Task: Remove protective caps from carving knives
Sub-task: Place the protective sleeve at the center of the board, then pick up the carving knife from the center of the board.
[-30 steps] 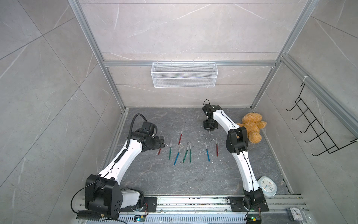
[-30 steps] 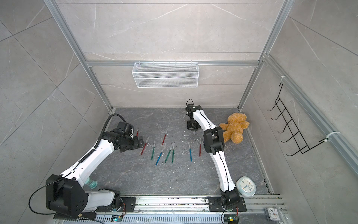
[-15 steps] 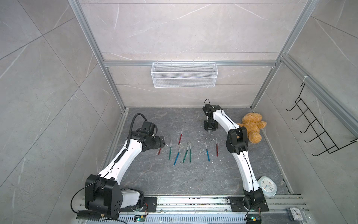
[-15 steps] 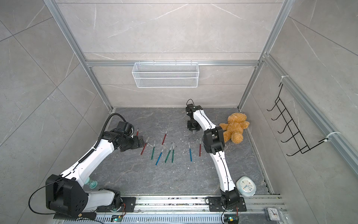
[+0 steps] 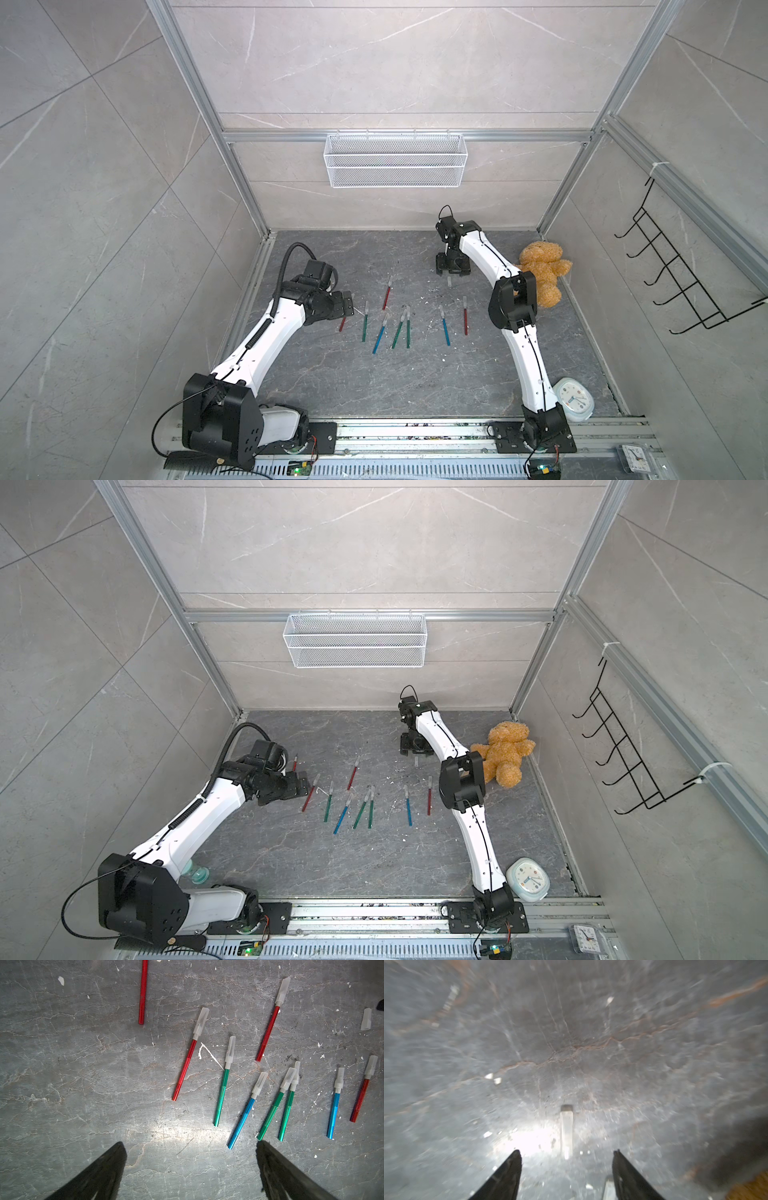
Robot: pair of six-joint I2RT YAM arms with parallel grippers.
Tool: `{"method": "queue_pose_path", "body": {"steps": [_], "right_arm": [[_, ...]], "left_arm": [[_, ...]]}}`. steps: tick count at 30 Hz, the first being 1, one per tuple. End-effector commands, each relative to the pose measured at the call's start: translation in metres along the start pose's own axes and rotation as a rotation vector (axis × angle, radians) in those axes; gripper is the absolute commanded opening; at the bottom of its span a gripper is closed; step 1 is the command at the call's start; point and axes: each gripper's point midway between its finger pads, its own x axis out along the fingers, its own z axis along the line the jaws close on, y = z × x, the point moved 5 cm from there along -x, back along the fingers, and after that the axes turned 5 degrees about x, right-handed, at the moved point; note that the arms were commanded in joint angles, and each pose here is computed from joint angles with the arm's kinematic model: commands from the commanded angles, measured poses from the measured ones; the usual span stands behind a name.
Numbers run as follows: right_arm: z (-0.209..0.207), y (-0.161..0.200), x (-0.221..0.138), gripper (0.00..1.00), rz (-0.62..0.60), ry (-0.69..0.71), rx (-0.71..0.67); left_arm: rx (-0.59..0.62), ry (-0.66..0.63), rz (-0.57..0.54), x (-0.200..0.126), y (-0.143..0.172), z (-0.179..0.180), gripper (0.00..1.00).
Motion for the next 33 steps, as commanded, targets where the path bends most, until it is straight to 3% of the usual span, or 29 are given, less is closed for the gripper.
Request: {"method": "queue_pose_path", "body": {"steps": [1,9,12,17,21,33], "right_arm": [[0.002,-0.004,-0.074,0.75,-0.145,-0.034,0.012],[0.026,0.044,-0.162,0.97,-0.380,-0.317,-0.014],[0.029,0.072,-0.177,1.00,-0.419,-0.464,-0.026],[0.035,0.118,-0.183,1.00,-0.463,-0.573,-0.109],[0.042,0.147,-0.179,1.00,-0.502,-0.668,-0.158],[0.056,0.177,-0.169,1.00,-0.537,-0.787,-0.250]], "left_arm": [[0.025,0.003,0.010,-0.004,-0.002,-0.004,0.99],[0.042,-0.047,0.110,0.020,0.006,-0.005,0.97],[0.045,-0.079,0.149,0.030,0.006,-0.002,0.96],[0.066,-0.153,0.198,0.047,0.000,0.003,0.94],[0.062,-0.171,0.254,0.067,-0.003,0.003,0.87],[0.065,-0.235,0.368,0.112,-0.006,0.007,0.65]]}}
